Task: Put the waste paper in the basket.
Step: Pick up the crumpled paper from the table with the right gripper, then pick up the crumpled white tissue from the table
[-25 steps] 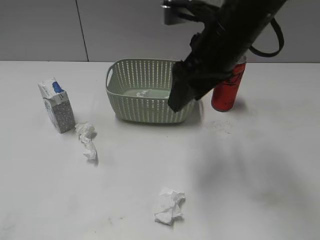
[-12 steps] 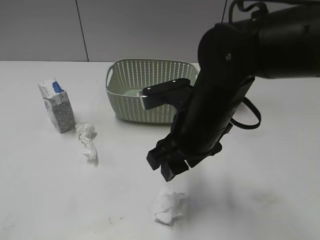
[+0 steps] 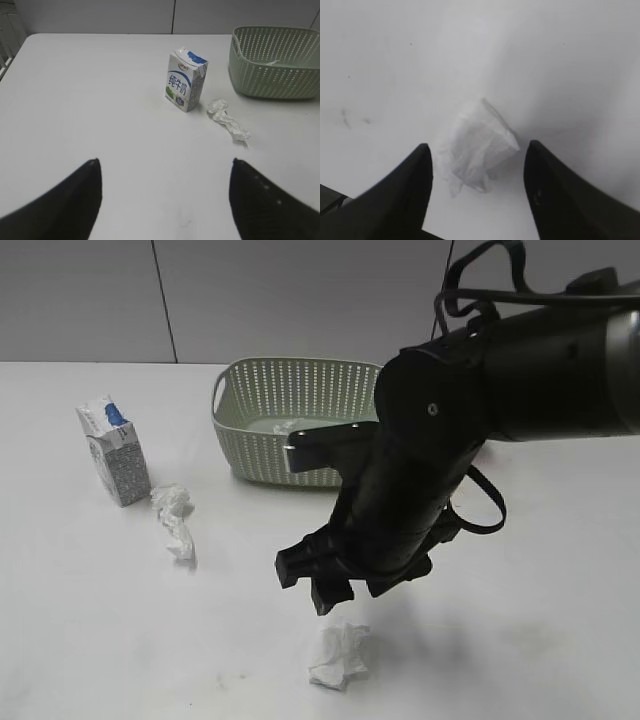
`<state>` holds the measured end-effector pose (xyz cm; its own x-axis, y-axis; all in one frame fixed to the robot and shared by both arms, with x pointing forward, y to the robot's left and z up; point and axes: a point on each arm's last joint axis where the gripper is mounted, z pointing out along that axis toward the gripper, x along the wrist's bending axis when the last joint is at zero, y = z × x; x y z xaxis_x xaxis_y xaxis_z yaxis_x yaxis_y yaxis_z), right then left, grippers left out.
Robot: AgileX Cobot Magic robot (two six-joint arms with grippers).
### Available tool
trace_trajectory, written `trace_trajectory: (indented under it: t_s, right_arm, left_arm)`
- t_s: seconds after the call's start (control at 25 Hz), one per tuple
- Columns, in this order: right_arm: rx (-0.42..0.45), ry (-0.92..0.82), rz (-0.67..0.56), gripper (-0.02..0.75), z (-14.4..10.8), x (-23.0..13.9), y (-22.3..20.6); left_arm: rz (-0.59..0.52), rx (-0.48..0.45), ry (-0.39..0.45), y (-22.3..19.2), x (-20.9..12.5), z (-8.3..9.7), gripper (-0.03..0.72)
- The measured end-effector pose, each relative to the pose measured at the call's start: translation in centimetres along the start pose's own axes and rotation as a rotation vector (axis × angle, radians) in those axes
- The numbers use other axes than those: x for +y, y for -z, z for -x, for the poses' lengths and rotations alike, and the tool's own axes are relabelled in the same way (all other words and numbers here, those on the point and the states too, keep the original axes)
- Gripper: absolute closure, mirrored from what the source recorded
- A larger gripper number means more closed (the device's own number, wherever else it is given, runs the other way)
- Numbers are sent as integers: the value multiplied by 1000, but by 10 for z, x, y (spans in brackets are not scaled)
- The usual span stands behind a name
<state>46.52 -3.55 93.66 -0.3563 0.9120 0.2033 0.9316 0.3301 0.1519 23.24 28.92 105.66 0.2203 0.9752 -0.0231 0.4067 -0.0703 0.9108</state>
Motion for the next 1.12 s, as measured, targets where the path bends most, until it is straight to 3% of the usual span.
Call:
trace_trajectory:
  t_s: [0.44,0.56,0.76,0.96,1.12]
  right_arm:
    - [-27,-96,-158,311,6,-9,-53]
    - [-27,-97,-159,398,6,-9,-54]
    - [-21,-61,-161,696,5,-9,-54]
    - [5,-30,-139,738,1,-9,-39]
    - [65,24,-25,740,-9,-1,3]
  left_arm:
    - [0,0,0,0,0,0,100]
    - [0,0,0,0,0,0,100]
    - [0,0,0,0,0,0,100]
    - [0,0,0,0,0,0,100]
    - [0,0,0,0,0,0,100]
